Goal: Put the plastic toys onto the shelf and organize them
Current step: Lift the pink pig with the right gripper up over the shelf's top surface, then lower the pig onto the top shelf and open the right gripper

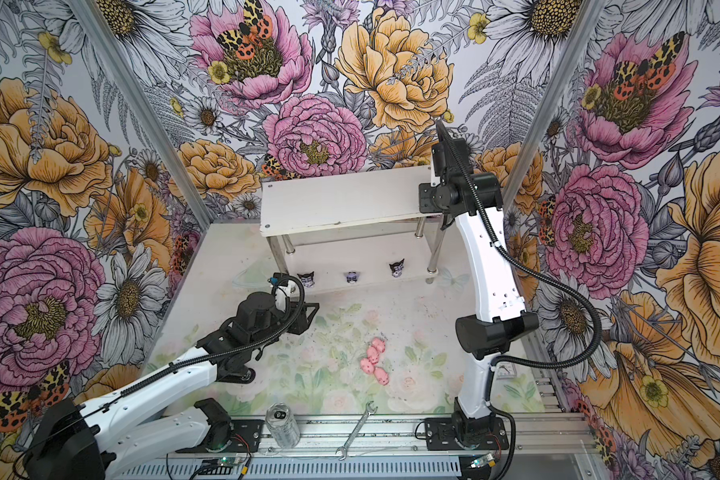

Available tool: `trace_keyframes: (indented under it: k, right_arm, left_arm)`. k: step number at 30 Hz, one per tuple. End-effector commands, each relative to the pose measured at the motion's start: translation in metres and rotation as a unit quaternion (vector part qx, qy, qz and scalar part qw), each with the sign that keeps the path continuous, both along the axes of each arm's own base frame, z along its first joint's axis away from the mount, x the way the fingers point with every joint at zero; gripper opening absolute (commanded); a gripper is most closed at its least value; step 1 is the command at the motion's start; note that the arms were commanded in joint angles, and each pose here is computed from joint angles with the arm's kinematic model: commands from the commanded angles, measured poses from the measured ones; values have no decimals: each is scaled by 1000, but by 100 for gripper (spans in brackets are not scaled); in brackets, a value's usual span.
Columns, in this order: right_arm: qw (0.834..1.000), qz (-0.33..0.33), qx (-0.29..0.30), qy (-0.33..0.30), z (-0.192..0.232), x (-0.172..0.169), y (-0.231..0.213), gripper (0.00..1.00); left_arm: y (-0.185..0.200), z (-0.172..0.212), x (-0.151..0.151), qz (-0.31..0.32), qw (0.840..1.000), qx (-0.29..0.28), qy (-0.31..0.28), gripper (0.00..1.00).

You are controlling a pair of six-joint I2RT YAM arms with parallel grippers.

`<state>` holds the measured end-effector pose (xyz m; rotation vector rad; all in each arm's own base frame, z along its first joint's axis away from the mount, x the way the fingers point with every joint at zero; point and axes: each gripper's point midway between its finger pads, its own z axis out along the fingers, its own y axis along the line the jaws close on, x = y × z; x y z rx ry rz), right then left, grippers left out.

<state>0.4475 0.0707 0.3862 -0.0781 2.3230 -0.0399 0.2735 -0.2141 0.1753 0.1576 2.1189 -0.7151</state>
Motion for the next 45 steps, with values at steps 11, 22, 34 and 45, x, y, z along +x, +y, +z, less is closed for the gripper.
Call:
trace_keyframes:
  k: [11,22,34,45]
  right_arm:
    - [998,17,-10,57,-27,-4,-5,25]
    - [998,17,-11,53,-29,3,-5,40]
    - [998,46,7,43,-28,13,2,41]
    - [997,70,20,40,-30,21,-1,27]
  left_arm:
    - [2,-7,1,8,1000,-6,14,51]
    - [0,-9,0,4,1000,-9,20,51]
    - [-3,-9,1,1,1000,-8,23,50]
    - [-5,-10,4,2,1000,-5,26,50]
